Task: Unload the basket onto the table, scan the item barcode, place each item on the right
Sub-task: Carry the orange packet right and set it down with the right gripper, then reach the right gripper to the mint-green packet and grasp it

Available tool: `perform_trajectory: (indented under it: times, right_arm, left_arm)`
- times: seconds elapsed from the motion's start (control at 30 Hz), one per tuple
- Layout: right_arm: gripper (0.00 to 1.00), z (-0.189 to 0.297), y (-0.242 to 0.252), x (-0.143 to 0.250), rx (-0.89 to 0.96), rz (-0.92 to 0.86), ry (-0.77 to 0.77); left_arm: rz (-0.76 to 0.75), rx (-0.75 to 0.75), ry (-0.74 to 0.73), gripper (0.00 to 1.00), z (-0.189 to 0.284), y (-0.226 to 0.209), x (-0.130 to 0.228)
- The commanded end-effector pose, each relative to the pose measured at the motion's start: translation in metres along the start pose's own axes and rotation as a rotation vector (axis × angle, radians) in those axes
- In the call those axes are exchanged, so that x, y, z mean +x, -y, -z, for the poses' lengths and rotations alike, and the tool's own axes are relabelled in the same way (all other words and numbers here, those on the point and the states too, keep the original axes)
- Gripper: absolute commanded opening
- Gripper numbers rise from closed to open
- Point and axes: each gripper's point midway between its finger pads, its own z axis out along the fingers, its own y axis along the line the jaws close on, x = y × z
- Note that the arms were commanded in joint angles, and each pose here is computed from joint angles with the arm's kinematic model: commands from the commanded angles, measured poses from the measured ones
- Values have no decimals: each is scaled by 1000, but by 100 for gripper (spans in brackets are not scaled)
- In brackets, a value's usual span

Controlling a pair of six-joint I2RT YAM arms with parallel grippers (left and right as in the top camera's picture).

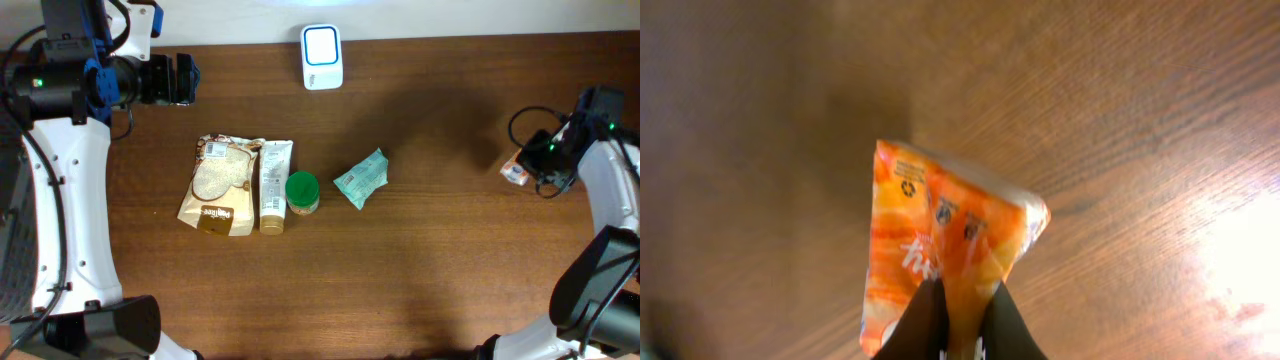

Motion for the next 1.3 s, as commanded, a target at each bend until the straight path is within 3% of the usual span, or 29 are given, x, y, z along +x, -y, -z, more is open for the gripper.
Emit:
perform_trajectory:
  times: [0.0, 0.07, 0.17, 0.2, 0.23, 0.37, 0.4, 0.57, 0.63, 0.7, 0.9, 1.27]
  right_arm:
    - [12, -14, 14, 6, 3, -26, 4]
    - [44, -14, 17, 7, 5, -33, 2]
    - [58, -9, 10, 4, -29, -16, -2]
    - [70, -2, -4, 5, -102, 14, -23]
    - [75, 11, -26, 6, -204, 17, -58]
    - [83, 45, -114, 37, -480, 166, -177]
    - [99, 42, -130, 53, -481, 215, -205]
    - [99, 9, -209, 131, -506, 292, -354]
    - [90, -13, -224, 145, -510, 368, -356]
    - [79, -37, -229, 141, -509, 461, -305]
    - [72, -92, -223, 152, -538, 711, -290]
    - [63, -82, -222, 182, -585, 748, -399]
  left_arm:
    - [-15, 7, 6, 99, 0, 0, -2]
    - [-16, 7, 6, 99, 0, 0, -2]
    - [-16, 7, 6, 99, 0, 0, -2]
    - [-15, 7, 6, 99, 0, 0, -2]
    - [-16, 7, 6, 99, 0, 0, -2]
    - [-15, 7, 6, 99, 0, 0, -2]
    - [-16, 7, 6, 99, 0, 0, -2]
    - [-15, 7, 6, 99, 0, 0, -2]
    - [-15, 7, 6, 99, 0, 0, -2]
    - [-16, 7, 6, 99, 0, 0, -2]
    - [-16, 7, 6, 99, 0, 0, -2]
    - [-16, 7, 6, 99, 0, 0, -2]
